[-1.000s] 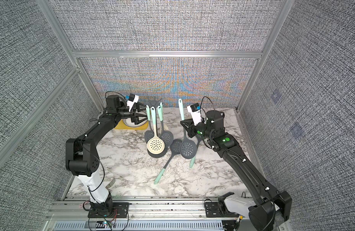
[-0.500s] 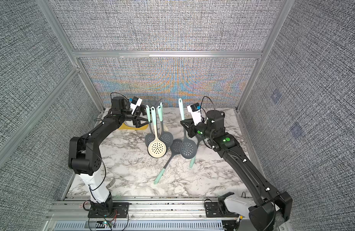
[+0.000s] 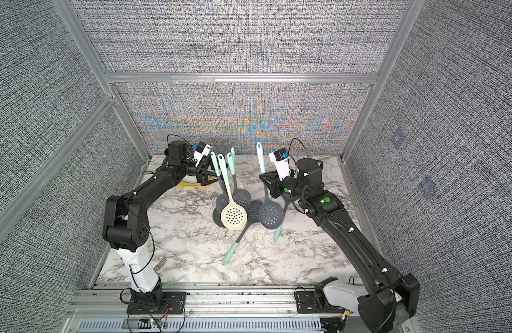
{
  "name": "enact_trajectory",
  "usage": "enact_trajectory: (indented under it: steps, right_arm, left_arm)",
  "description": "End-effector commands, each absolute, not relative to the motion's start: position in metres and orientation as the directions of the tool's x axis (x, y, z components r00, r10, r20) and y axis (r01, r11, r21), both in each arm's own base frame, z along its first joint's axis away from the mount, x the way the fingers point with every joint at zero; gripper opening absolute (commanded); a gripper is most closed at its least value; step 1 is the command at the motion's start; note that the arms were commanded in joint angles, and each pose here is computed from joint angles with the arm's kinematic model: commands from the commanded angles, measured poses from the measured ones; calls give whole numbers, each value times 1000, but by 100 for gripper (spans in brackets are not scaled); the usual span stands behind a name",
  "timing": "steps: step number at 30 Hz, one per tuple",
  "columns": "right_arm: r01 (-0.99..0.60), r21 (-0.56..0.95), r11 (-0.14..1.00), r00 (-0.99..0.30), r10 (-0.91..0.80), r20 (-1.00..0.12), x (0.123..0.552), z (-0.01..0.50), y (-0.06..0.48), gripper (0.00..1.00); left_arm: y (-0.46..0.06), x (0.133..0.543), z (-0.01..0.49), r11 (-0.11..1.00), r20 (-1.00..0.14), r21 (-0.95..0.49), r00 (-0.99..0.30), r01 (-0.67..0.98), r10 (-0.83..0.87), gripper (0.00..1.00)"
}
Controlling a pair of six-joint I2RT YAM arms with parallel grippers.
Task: Hang the skimmer on the kitchen utensil rack
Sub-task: Adjust the rack at the center of the board.
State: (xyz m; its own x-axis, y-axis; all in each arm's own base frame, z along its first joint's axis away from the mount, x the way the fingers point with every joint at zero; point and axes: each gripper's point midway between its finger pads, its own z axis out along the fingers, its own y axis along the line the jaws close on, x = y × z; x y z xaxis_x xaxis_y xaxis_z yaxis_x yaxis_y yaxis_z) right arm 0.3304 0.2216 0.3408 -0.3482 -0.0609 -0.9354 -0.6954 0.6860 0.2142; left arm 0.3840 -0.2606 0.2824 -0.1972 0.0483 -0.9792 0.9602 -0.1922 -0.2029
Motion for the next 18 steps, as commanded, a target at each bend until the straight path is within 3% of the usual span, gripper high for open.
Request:
enact_trajectory:
  steps: [1, 9, 18]
  right_arm:
    - [-712, 201, 673, -319, -55, -946, 330, 350, 224, 0]
    - [-714, 205, 670, -322, -55, -945, 328, 350, 224, 0]
    - [-715, 206, 669, -322, -53, -945, 327, 349, 224, 0]
  left_arm:
    - [-264, 376, 286, -255, -980, -197, -195, 947, 36, 83]
    - [-270, 375, 285, -276, -979, -204, -201, 939, 39, 65]
    - [-269, 371, 285, -252, -981, -194, -189, 948, 43, 23]
